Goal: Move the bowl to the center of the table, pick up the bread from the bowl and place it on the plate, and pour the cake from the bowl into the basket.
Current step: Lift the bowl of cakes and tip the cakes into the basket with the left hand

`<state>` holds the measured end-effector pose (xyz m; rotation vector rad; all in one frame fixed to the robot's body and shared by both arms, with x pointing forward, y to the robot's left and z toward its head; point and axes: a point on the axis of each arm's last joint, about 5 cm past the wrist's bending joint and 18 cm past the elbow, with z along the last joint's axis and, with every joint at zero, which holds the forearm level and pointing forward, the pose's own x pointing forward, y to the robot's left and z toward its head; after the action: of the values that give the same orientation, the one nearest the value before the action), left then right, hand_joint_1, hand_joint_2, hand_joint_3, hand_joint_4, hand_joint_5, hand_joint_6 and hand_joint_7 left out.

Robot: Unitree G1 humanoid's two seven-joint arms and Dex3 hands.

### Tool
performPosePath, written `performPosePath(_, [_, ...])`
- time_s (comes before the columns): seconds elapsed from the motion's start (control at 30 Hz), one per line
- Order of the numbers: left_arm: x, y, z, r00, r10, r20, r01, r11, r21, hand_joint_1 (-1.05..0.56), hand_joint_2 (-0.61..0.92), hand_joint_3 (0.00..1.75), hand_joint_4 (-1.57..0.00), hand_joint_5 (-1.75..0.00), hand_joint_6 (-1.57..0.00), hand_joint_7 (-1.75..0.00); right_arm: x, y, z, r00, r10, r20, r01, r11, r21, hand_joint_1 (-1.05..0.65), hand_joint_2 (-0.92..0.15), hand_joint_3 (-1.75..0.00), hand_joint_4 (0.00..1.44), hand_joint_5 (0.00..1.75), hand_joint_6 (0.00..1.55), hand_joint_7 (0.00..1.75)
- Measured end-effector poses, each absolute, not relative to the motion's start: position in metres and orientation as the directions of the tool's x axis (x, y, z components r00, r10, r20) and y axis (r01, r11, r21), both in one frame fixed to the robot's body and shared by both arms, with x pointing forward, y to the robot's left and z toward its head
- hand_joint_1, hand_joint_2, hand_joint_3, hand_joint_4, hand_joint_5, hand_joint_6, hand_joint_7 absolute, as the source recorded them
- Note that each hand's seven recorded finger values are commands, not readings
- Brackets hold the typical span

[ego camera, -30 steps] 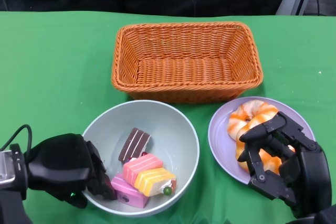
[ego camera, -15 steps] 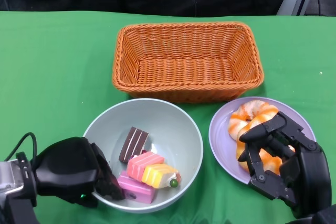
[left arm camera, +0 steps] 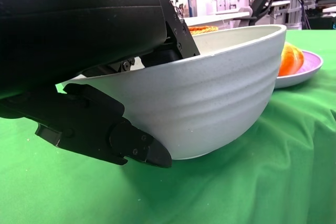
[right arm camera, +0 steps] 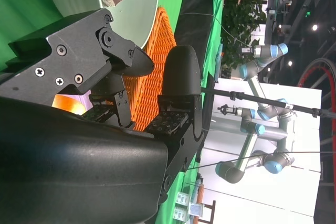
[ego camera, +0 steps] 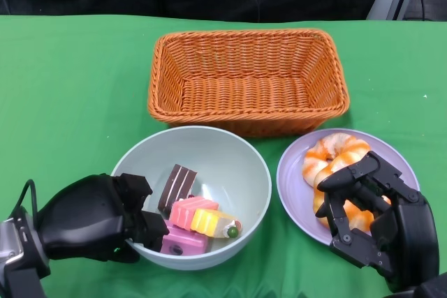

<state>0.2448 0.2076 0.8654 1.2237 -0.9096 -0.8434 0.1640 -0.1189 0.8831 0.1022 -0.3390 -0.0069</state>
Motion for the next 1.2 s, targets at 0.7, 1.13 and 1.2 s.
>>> performPosePath(0.7, [0.243,0.216,0.86,0.448,-0.818,0.36,-0.069,0.37,0.926,-0.02,0.91,0.08,-0.69,-1.75,-0.73,-1.44,0.166,-0.119,0.881,0.944,-0.029,0.33,-0.004,0.995,0.097,0.01,-0.61,-1.0,0.68,1.62,0.65,1.33])
performPosePath(1.13, [0.251,0.208,0.87,0.431,-0.735,0.523,-0.162,0.507,0.847,0.02,0.52,1.04,-0.7,-1.74,-0.76,-1.39,0.172,-0.12,0.889,0.937,-0.027,0.347,-0.004,0.996,0.089,-0.07,-0.63,-0.91,0.69,1.54,0.68,1.27])
performPosePath(1.2, [0.252,0.207,0.872,0.422,-0.731,0.536,-0.171,0.517,0.839,0.01,0.5,1.08,-0.73,-1.71,-0.78,-1.36,0.172,-0.12,0.889,0.94,-0.025,0.339,-0.008,0.995,0.096,-0.07,-0.62,-0.92,0.69,1.54,0.68,1.26])
